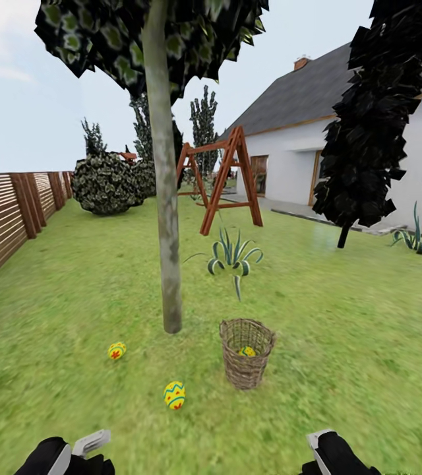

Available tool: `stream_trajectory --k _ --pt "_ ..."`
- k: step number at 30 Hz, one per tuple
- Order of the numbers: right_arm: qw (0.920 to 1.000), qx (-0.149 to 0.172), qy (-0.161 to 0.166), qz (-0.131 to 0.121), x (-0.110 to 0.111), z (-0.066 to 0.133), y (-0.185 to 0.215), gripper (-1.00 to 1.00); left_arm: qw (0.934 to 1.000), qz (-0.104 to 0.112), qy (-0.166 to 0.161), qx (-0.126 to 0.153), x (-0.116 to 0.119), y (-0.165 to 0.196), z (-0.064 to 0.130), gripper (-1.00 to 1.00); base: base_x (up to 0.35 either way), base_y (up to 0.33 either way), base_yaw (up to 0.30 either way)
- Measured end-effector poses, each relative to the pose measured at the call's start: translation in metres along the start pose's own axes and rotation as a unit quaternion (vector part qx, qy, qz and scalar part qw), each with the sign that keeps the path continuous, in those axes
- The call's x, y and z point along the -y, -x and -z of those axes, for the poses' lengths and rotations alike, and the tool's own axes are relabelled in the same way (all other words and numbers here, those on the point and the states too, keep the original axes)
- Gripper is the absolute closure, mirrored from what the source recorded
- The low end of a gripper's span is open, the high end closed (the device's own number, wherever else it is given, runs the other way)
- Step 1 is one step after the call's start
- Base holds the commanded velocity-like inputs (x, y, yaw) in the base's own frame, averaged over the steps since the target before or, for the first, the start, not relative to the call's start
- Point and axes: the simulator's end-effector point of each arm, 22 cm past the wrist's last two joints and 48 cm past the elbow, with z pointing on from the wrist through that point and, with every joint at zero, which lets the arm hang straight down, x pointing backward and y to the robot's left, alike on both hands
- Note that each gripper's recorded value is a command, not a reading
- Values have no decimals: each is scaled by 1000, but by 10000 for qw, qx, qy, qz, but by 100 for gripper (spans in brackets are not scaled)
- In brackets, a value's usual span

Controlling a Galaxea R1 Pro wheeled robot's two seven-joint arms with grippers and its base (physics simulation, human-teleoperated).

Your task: Take the three Easter eggs out of the wicker basket on the lawn in the garden, then place them on the lawn next to a single tree (choose any tree) so that all three eggs are next to the same tree and none are left in the basket.

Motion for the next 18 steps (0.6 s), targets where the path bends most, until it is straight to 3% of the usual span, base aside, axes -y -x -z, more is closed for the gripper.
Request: stream_trajectory --k 10,18 --pt "10000 50 -10 15 2 14 3 -100 10000 5 -49 35 4 2 14 -100 290 0 -256" --pt "10000 66 -16 19 4 24 5 -100 9999 90 -76 80 4 6 25 -100 23 -21 -281"
